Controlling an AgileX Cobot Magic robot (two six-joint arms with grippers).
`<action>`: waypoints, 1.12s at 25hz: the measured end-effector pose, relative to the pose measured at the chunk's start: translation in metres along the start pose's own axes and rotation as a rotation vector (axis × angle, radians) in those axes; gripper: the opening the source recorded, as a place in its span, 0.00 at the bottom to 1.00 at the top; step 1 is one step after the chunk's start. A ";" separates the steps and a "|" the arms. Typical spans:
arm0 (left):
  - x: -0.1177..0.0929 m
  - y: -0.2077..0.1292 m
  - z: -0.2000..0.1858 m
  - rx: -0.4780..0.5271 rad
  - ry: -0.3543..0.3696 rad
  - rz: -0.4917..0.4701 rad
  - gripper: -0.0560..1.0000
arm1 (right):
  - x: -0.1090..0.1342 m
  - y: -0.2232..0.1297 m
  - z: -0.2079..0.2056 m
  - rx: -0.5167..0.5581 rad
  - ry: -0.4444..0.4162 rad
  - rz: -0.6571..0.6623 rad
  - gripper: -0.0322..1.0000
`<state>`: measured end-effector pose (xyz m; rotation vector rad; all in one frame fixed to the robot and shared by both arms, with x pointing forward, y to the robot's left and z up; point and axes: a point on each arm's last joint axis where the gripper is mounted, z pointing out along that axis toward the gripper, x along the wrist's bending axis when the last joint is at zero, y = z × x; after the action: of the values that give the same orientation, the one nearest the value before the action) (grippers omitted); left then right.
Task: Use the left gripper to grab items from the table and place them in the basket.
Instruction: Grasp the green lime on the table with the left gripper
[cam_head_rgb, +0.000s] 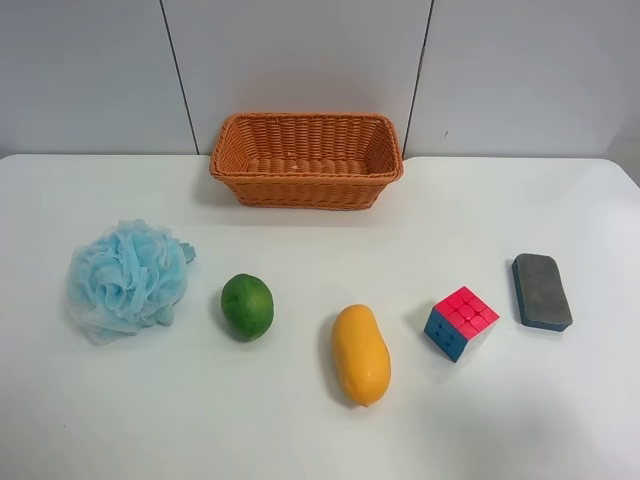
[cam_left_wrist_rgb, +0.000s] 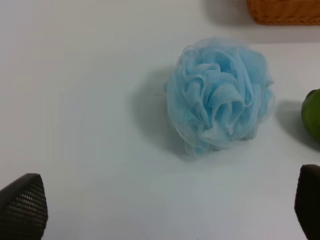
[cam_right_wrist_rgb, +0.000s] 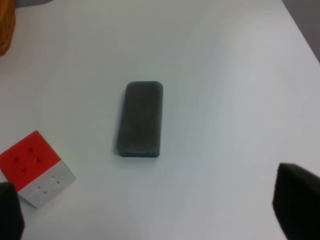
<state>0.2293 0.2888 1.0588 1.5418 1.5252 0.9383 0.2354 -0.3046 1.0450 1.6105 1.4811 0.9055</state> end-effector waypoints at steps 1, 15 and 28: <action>0.000 0.000 0.000 0.000 0.000 0.000 1.00 | 0.000 0.000 0.000 0.000 0.000 0.000 0.99; 0.000 0.001 0.000 -0.014 0.002 0.000 1.00 | 0.000 0.000 0.000 0.000 0.000 0.000 0.99; 0.000 0.004 0.000 -0.043 0.005 0.000 1.00 | 0.000 0.000 0.000 0.000 0.000 0.000 0.99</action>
<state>0.2310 0.2892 1.0624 1.5101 1.4992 0.9696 0.2354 -0.3046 1.0450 1.6105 1.4811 0.9055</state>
